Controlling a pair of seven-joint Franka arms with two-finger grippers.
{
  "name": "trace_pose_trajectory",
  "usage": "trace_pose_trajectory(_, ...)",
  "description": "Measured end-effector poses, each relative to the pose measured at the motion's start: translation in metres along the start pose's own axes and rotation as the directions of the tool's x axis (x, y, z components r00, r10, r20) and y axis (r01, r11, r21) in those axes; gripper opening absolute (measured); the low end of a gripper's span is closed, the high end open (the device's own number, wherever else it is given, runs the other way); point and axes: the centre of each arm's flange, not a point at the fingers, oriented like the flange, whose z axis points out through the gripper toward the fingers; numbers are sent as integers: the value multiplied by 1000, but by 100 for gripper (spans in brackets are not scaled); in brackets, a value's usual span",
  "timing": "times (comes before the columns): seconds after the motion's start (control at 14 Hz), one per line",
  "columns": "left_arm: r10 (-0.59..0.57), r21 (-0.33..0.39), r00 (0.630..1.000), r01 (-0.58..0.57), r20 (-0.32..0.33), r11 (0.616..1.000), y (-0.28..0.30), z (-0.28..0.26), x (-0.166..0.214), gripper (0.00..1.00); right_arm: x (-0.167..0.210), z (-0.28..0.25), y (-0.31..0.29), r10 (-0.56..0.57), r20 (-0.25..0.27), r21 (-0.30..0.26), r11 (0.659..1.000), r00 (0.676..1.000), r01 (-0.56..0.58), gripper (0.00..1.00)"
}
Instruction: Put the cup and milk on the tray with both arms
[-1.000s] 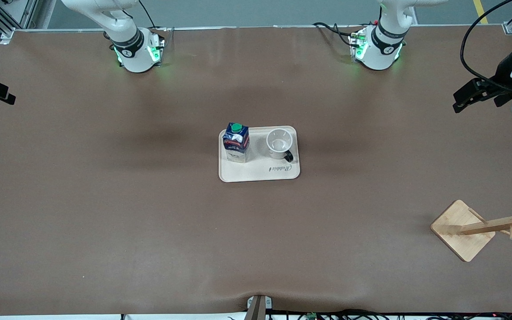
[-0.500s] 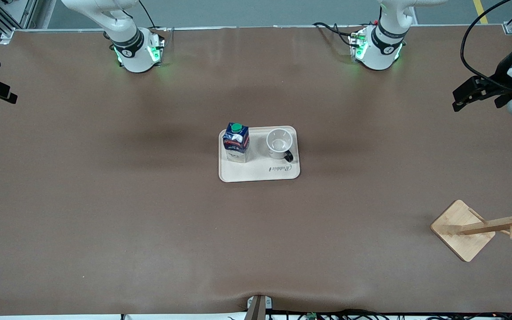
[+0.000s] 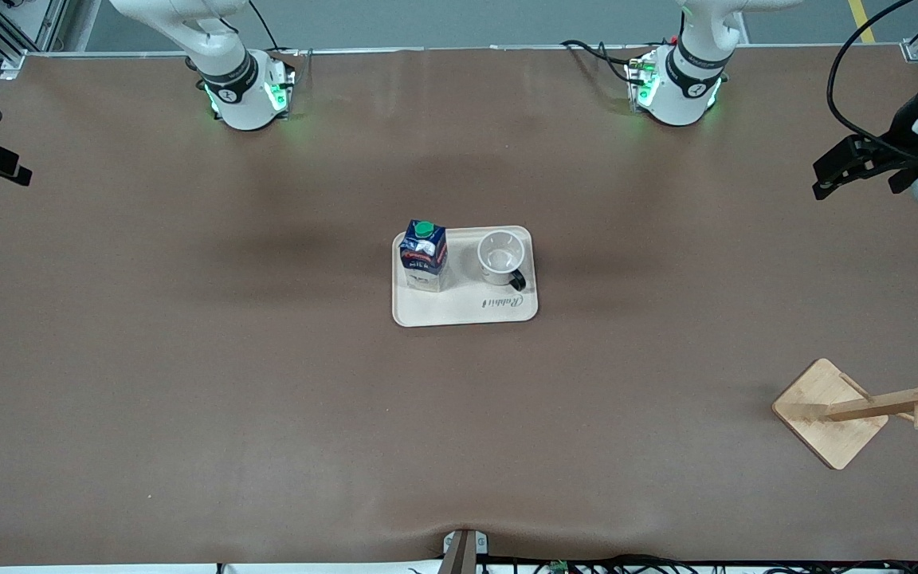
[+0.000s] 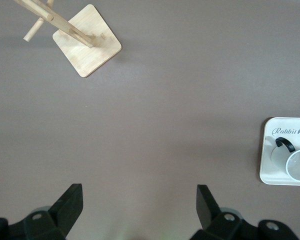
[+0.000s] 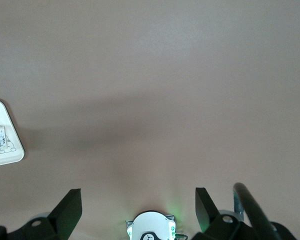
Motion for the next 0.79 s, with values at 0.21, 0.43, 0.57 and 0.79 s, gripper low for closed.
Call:
trace_pose_trajectory(0.21, 1, 0, 1000, -1, 0, 1000, 1, 0, 0, 100, 0, 0, 0, 2, 1, 1, 1000, 1000, -2, 100)
trace_pose_trajectory(0.43, 2, 0, 1000, -2, 0, 1000, 1, 0, 0, 100, 0, 1, 1, 7, 8, 15, 1000, 1000, -7, 100)
trace_pose_trajectory(0.57, 2, 0, 1000, -2, 0, 1000, 1, 0, 0, 100, -1, 2, 2, 10, 11, 20, 1000, 1000, -10, 100)
trace_pose_trajectory(0.79, 3, 0, 1000, -3, 0, 1000, 2, 0, 0, 100, -1, 2, 2, 11, 15, 20, 1000, 1000, -11, 100)
